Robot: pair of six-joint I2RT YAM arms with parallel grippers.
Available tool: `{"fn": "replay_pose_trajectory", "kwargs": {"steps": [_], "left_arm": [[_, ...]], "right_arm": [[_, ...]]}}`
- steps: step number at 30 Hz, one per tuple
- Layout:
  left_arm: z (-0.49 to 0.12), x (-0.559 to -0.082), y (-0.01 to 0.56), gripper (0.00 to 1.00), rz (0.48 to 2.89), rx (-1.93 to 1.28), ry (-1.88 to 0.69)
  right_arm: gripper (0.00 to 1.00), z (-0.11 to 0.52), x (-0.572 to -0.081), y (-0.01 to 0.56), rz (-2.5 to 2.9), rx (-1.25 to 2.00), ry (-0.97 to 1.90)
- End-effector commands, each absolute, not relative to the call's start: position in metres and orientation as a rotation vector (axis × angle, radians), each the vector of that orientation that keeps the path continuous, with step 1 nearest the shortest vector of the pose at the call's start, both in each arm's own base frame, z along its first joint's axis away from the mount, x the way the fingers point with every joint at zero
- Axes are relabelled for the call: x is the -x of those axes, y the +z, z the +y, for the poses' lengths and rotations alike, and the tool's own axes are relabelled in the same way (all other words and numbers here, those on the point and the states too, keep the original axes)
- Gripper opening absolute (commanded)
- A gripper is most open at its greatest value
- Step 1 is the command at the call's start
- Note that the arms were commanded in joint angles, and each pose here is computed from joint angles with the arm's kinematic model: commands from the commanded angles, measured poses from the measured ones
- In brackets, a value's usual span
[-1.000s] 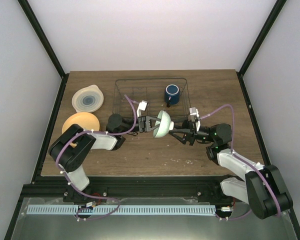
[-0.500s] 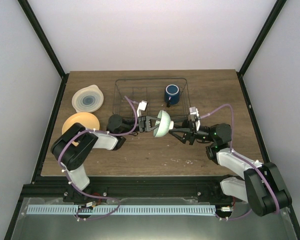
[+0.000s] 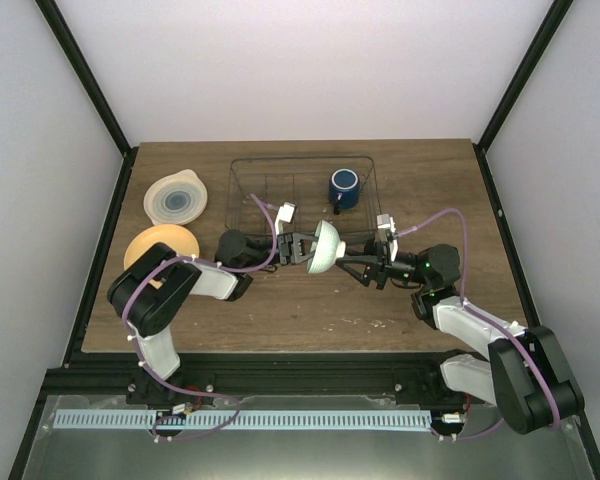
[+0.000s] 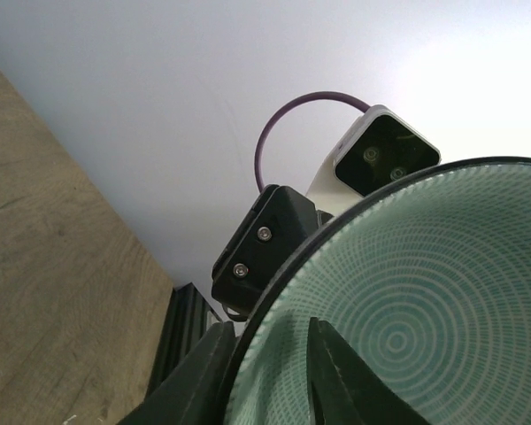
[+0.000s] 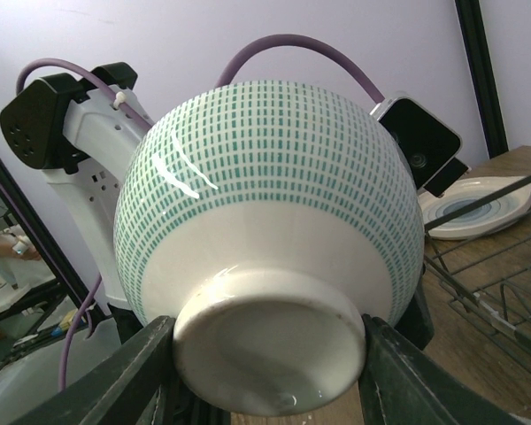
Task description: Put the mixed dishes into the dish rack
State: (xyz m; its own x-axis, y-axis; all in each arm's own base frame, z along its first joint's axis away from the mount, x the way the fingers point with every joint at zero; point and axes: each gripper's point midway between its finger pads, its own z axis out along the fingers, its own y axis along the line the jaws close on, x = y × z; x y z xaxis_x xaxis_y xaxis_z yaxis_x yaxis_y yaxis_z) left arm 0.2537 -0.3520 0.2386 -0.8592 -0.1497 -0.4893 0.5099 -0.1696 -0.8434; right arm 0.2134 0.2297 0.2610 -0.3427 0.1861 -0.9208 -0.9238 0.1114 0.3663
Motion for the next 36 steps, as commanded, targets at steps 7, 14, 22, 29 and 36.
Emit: {"fn": "replay_pose_trajectory", "kwargs": {"steps": [7, 14, 22, 29, 36], "left_arm": [[-0.340, -0.254, 0.230, 0.46, 1.655, -0.436, -2.035], [-0.318, -0.264, 0.218, 0.80, 1.682, -0.373, -1.979], [-0.299, -0.275, 0.206, 0.96, 1.738, -0.328, -1.879], [-0.294, -0.289, 0.206, 1.00, 1.853, -0.365, -1.638], [-0.262, -0.309, 0.213, 1.00, 2.011, -0.352, -1.167]], "right_arm": [[0.41, 0.224, -0.236, 0.277, 1.369, 0.710, 1.313], [0.40, 0.217, -0.243, 0.274, 1.402, 0.675, 1.273], [0.40, 0.207, -0.252, 0.274, 1.452, 0.634, 1.205], [0.40, 0.199, -0.263, 0.274, 1.514, 0.588, 1.132], [0.37, 0.191, -0.296, 0.277, 1.622, 0.488, 1.033]]}}
